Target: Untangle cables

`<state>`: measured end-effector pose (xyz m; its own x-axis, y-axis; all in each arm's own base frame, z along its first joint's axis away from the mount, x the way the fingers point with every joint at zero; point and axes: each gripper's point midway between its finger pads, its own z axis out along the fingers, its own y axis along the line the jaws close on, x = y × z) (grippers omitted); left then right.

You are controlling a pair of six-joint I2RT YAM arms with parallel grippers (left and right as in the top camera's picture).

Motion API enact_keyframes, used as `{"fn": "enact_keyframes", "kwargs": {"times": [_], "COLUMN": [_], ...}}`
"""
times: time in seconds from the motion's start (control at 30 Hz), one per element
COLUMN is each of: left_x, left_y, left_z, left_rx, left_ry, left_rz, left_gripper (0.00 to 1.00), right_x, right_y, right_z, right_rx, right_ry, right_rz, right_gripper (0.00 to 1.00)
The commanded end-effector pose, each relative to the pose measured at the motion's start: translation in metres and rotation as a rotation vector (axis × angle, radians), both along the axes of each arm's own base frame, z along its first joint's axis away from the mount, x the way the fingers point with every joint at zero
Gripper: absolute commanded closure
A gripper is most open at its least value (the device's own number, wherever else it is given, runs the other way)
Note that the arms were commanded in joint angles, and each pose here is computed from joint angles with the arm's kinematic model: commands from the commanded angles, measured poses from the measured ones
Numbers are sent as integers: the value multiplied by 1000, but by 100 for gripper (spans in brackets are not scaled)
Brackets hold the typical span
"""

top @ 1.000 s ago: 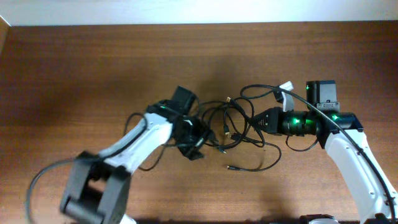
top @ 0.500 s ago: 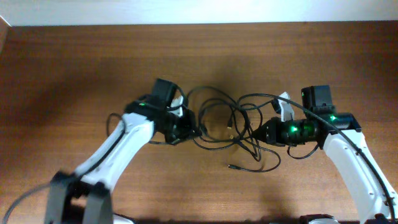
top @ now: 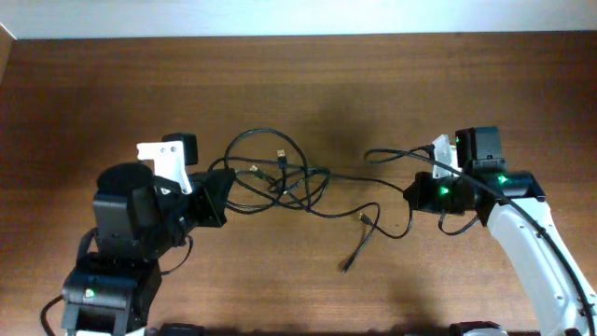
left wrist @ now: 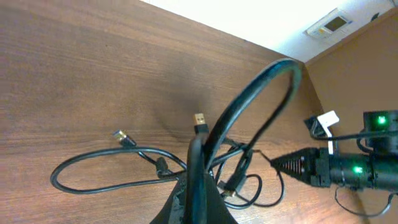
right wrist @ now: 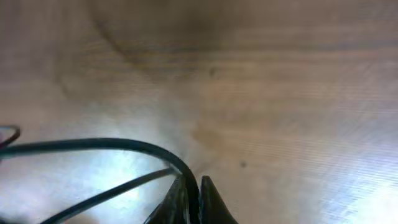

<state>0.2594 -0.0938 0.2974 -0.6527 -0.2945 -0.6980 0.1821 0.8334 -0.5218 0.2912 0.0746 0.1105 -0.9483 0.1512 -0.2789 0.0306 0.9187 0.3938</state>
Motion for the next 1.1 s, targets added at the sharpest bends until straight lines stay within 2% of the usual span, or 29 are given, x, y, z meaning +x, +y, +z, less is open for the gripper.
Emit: {"fn": "enact_keyframes", "kwargs": {"times": [0.0,0.13,0.2,0.23,0.27,0.37,0.4,0.47,0.5,0.63,0.7,0.73,0.83,0.97,1.07], "left_x": [2,2,1,1,1,-1,-2,-5,-4,-4,-5,-6,-12,-19,-20], "left_y": [23,41,46,46,45,21,9,-10,-13,-31,-36,-38,-45,-52,-54], "left_z": [12,0,-4,-5,-5,2,7,11,10,7,6,6,10,15,16], "left_rx": [86,149,168,168,164,94,97,90,81,8,-13,-25,-58,-95,-104], "left_ry": [-80,-38,-20,-18,-17,-41,-78,-123,-114,-88,-78,-73,-78,-79,-80], "left_rz": [98,187,212,211,206,80,-12,-156,-169,-275,-302,-319,-365,-416,-428], "left_gripper": [100,100,100,100,100,100,100,100,100,100,100,100,100,100,100], "right_x": [21,37,43,45,45,35,31,19,15,-3,2,5,2,23,33], "right_y": [-69,-107,-98,-81,-62,0,23,65,78,136,145,149,164,146,134], "right_z": [-2,9,17,22,27,51,65,95,101,104,89,75,63,54,54], "right_rx": [-331,-337,-174,-65,36,330,435,615,643,588,457,332,197,-49,-125], "right_ry": [-71,-125,-133,-137,-133,-125,-137,-175,-187,-264,-288,-308,-346,-437,-468], "right_rz": [-211,-398,-384,-342,-290,-94,-13,171,228,456,442,423,443,335,280], "right_gripper": [92,92,91,82,77,76,76,68,65,62,59,56,55,54,55]}}
